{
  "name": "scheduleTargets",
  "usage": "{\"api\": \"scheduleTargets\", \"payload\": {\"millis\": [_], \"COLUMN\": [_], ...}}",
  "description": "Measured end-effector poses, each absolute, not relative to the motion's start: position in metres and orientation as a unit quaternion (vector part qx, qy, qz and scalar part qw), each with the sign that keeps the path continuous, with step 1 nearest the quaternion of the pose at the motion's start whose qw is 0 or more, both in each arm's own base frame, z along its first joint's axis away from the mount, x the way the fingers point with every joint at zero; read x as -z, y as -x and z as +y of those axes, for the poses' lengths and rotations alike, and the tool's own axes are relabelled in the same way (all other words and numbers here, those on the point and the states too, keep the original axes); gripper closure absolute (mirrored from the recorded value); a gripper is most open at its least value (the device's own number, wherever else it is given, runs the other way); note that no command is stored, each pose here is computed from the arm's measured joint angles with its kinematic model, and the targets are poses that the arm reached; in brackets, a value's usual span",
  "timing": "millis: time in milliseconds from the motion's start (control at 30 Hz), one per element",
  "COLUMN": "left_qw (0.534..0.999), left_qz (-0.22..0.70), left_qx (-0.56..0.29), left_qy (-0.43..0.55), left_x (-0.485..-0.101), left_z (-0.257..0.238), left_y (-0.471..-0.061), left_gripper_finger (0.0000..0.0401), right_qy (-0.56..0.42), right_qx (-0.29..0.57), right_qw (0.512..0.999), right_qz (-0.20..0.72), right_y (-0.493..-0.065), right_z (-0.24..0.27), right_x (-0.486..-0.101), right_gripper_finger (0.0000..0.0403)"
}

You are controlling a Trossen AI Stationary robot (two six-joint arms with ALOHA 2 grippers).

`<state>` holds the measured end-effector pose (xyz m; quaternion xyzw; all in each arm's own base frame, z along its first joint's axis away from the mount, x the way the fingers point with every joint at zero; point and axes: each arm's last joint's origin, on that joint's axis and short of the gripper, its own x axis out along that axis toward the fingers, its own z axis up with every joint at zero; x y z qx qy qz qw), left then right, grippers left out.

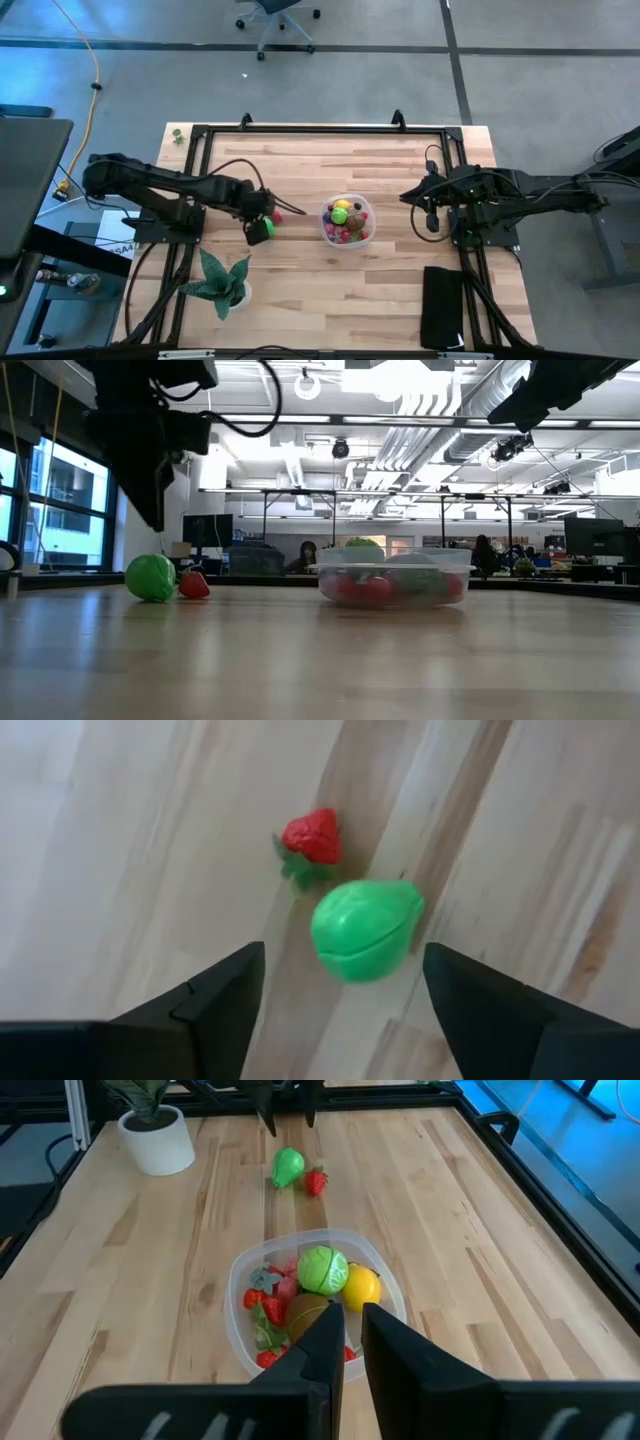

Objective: Pick and placing Produce into tupperware
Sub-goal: Put the green pear into the transparent container

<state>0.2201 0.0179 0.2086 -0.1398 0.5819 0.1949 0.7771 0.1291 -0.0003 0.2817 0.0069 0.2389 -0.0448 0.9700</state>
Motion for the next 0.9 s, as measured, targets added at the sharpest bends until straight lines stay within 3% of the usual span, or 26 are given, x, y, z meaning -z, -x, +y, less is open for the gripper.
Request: {"api": "scheduleTargets", "payload": {"millis": [533, 900], "left_qw": [0.786, 0.794], "left_qz": [0.578, 0.575], "left_qx": [-0.182, -0.169], "left_qy": [0.125, 0.105], "left_x": [-0.188, -0.173], "left_z": [0.018, 0.018], "left_y": [-0.217, -0.213], "left_gripper_finger": [0.0023, 0.0020], "right_qy": [-0.007, -0.007], "right_qx": [0.045, 0.045], "right_qw": [0.970, 0.970], "right_qz": [0.239, 0.239], "right_y": [-0.129, -0.129], "right_z": [0.000, 0.000], "right_x": [-0.282, -0.282], "right_gripper_finger": [0.0373, 0.0373]}}
